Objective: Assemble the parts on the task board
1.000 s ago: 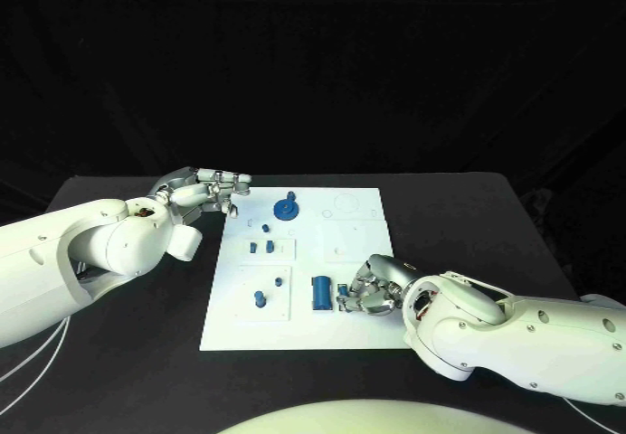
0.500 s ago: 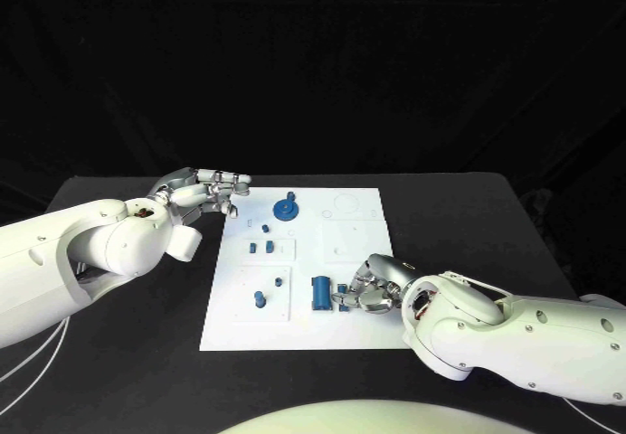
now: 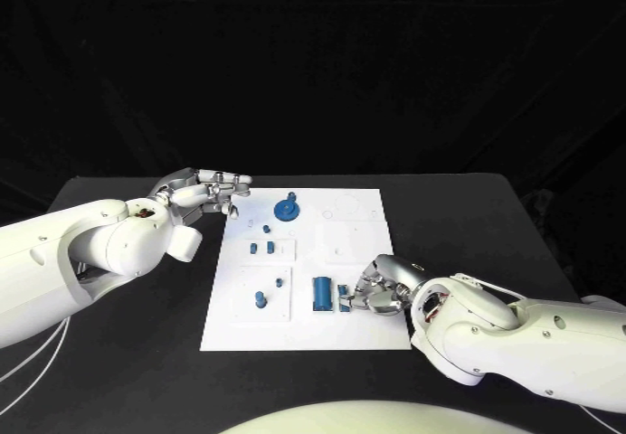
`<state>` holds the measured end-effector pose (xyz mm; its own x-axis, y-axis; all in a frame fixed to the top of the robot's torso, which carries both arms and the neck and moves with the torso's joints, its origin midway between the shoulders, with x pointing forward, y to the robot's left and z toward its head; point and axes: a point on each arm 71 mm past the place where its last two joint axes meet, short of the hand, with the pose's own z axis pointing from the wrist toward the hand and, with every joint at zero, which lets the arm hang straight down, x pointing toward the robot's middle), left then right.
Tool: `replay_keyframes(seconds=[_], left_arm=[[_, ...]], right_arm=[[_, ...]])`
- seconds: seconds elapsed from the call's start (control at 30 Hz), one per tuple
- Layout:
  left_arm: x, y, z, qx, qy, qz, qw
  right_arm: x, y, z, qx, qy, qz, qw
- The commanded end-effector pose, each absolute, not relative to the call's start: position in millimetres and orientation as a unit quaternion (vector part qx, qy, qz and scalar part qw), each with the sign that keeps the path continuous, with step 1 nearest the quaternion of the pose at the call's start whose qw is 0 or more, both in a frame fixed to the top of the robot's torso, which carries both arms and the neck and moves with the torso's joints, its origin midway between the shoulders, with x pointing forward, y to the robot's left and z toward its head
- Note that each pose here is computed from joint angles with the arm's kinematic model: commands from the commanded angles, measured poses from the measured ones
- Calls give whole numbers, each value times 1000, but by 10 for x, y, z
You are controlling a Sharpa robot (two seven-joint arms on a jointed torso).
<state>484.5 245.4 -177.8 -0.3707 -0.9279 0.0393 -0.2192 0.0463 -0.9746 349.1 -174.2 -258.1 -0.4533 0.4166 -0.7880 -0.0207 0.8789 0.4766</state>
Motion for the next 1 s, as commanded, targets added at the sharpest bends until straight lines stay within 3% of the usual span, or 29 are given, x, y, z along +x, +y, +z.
replay_keyframes(seconds=[0.03, 1.0], left_arm=[[4840, 2443, -1772, -445, 641, -531, 331], [4838, 2438, -1782, -445, 642, -530, 330]], right_arm=[[3455, -1719, -2576, 95, 828, 232, 502], [3520, -1756, -2684, 100, 837, 216, 493]])
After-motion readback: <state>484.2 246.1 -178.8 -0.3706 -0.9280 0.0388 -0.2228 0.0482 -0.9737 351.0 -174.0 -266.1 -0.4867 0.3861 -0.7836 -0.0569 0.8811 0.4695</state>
